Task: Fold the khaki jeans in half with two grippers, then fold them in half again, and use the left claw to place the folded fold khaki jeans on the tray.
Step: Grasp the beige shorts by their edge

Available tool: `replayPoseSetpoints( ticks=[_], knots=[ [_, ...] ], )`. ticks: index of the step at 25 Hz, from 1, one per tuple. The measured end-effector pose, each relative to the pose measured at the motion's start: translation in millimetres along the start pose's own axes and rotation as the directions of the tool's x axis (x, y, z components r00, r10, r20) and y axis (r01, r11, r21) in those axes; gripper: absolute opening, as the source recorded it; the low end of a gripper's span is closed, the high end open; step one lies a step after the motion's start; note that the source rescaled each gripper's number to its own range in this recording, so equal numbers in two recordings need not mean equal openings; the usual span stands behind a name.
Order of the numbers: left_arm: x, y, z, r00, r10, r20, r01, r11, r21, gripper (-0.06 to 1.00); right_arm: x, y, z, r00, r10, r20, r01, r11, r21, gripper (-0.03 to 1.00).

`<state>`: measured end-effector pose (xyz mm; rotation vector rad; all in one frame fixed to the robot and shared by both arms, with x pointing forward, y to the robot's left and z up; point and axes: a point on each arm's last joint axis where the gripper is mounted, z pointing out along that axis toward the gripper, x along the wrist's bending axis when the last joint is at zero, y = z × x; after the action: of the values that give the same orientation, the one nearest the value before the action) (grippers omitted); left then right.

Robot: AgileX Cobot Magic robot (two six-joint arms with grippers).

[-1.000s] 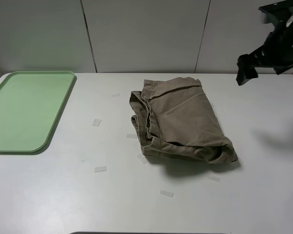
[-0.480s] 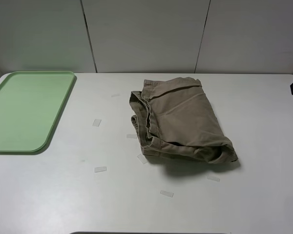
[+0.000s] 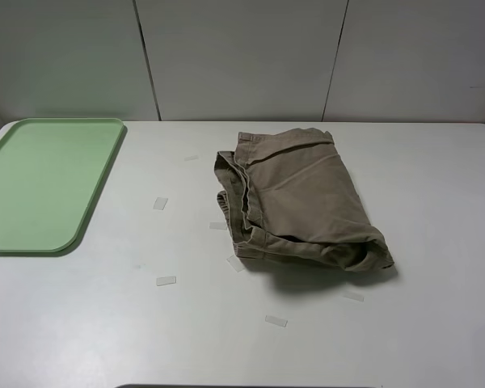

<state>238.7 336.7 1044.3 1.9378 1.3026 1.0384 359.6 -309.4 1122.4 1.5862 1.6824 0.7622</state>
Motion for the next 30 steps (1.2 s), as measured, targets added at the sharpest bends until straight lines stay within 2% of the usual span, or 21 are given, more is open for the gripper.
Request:
replayPoseSetpoints(
  ticks=[5,11,18,30],
  knots=[
    [0.0,0.0,0.0,1.000,0.000,0.000,0.000,1.000,0.000,0.98,6.6,-19.2,-23.5,1.000,-0.003,-0.010,0.002,0.999,-0.036,1.00],
    [0.0,0.0,0.0,1.000,0.000,0.000,0.000,1.000,0.000,0.98,22.1,-42.8,-38.0,0.991,-0.035,-0.133,0.023,0.995,-0.092,1.00],
    [0.0,0.0,0.0,1.000,0.000,0.000,0.000,1.000,0.000,0.98,21.7,-58.7,-51.4,0.992,-0.026,-0.124,0.013,0.994,-0.109,1.00],
    [0.0,0.0,0.0,1.000,0.000,0.000,0.000,1.000,0.000,0.98,28.7,-106.4,-54.4,0.987,0.009,-0.162,-0.035,0.986,-0.160,1.00]
  ],
)
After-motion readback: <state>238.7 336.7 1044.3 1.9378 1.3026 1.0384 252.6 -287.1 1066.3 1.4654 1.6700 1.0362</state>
